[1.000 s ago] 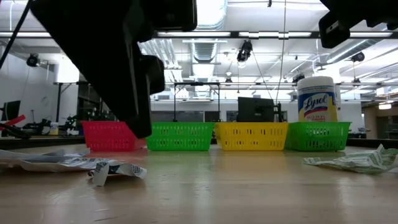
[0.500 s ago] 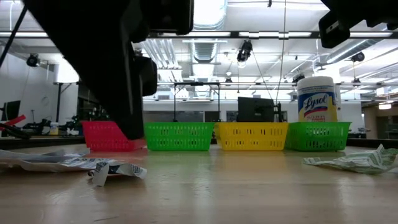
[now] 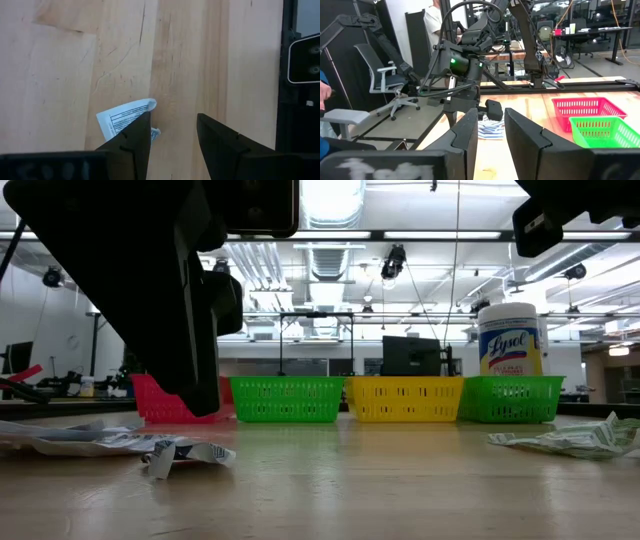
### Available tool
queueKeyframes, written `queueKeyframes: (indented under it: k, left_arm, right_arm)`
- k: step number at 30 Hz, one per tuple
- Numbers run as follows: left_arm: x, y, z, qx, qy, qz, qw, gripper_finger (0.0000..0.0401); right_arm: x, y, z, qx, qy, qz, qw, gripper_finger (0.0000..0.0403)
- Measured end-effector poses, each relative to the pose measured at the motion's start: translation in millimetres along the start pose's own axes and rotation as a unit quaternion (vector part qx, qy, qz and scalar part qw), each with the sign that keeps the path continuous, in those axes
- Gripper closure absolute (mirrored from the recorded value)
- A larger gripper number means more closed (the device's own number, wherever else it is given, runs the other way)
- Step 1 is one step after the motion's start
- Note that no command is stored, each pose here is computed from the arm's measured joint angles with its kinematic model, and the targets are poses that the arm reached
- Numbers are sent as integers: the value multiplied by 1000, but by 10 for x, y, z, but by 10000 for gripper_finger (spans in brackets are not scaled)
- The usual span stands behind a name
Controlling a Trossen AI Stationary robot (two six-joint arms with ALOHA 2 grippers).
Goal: Pick & Place First Aid Supplies
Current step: Put the blue alcohol pad into the right green bin
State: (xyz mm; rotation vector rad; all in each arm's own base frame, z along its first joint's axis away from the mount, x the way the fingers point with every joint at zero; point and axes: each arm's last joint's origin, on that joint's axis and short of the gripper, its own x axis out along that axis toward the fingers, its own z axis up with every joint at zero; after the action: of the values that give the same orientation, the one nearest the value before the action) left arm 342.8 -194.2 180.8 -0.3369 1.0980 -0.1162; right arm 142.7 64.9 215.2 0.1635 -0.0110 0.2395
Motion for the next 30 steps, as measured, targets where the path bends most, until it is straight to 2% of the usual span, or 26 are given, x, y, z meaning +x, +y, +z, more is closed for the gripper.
queueKeyframes:
  k: [12, 25, 30]
  left_arm:
    - [325, 25, -67, -9, 14, 12, 1000, 250]
    - [358, 23, -92, -14, 12, 26, 999, 250]
    - [373, 37, -100, -11, 7, 39, 999, 267]
  right_arm:
    - [0, -1, -6, 0, 3, 0, 1000, 315]
    - [0, 1, -6, 1, 3, 2, 1000, 308]
    - [0, 1, -6, 1, 3, 2, 1000, 303]
